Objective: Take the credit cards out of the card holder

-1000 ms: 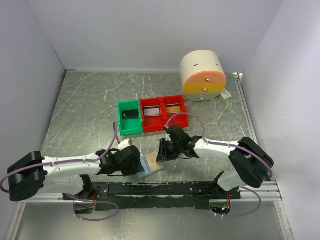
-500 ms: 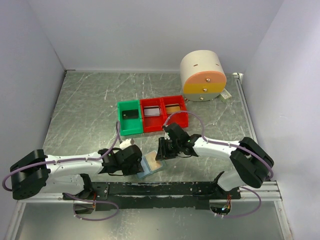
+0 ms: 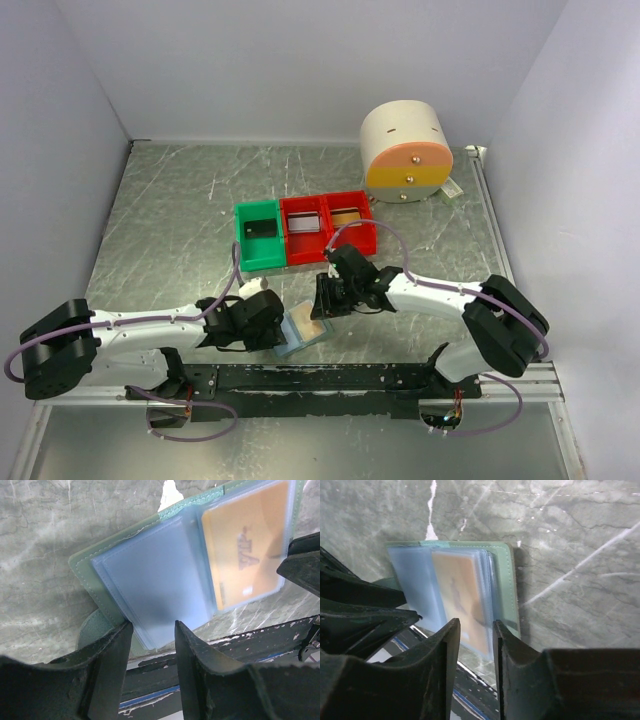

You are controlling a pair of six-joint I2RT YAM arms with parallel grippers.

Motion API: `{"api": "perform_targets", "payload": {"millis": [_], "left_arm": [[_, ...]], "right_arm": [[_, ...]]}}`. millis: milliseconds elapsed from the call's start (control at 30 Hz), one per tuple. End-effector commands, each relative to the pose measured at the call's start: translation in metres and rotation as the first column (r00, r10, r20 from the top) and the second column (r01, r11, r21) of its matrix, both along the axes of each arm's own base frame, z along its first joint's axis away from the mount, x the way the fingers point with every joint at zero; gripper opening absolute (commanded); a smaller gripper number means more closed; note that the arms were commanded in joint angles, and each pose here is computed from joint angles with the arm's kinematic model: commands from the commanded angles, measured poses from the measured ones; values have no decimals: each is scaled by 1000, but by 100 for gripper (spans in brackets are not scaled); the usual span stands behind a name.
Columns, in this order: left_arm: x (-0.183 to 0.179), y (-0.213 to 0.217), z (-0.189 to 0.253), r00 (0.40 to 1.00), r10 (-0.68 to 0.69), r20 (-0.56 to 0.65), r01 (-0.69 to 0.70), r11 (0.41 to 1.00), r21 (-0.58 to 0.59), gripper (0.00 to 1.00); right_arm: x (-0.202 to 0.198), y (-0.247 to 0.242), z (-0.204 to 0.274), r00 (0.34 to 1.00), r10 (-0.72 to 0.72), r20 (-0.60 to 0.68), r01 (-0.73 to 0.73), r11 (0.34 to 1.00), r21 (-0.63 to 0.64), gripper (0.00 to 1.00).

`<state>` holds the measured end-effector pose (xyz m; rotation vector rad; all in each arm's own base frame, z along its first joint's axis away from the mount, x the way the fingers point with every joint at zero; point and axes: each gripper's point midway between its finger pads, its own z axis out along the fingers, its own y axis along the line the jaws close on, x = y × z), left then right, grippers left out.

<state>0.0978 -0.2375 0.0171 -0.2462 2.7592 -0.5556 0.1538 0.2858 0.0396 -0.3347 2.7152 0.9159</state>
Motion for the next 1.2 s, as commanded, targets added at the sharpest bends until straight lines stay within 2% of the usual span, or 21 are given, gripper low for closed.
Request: {"api": "perform_targets", "payload": {"millis": [0, 133, 367, 667, 933, 1167], "left_arm": [[-7, 23, -24, 1000, -10, -25, 13, 994, 109, 52], [-7, 24, -24, 1000, -9, -25, 12, 994, 110, 52], [-7, 25, -21, 1000, -5, -19, 7, 994, 106, 52], [-7, 23, -22, 1000, -15, -23, 17, 994, 107, 51], [-6, 20, -22, 999, -26, -26, 29, 994, 110, 51], [-6, 18, -22, 999, -29, -25, 32, 994, 107, 50]], "right_arm": [[9, -10, 0, 998, -42, 37, 45, 995, -86, 36], [11, -14, -5, 998, -43, 41, 47, 991, -122, 38], [1, 7, -1, 1000, 27, -1, -27, 1000, -16, 38], [-3, -3, -23, 999, 15, -39, -18, 996, -86, 37], [-10, 22, 7, 997, 71, -35, -68, 994, 86, 34], [-6, 17, 20, 998, 65, 7, -65, 996, 68, 33]]}}
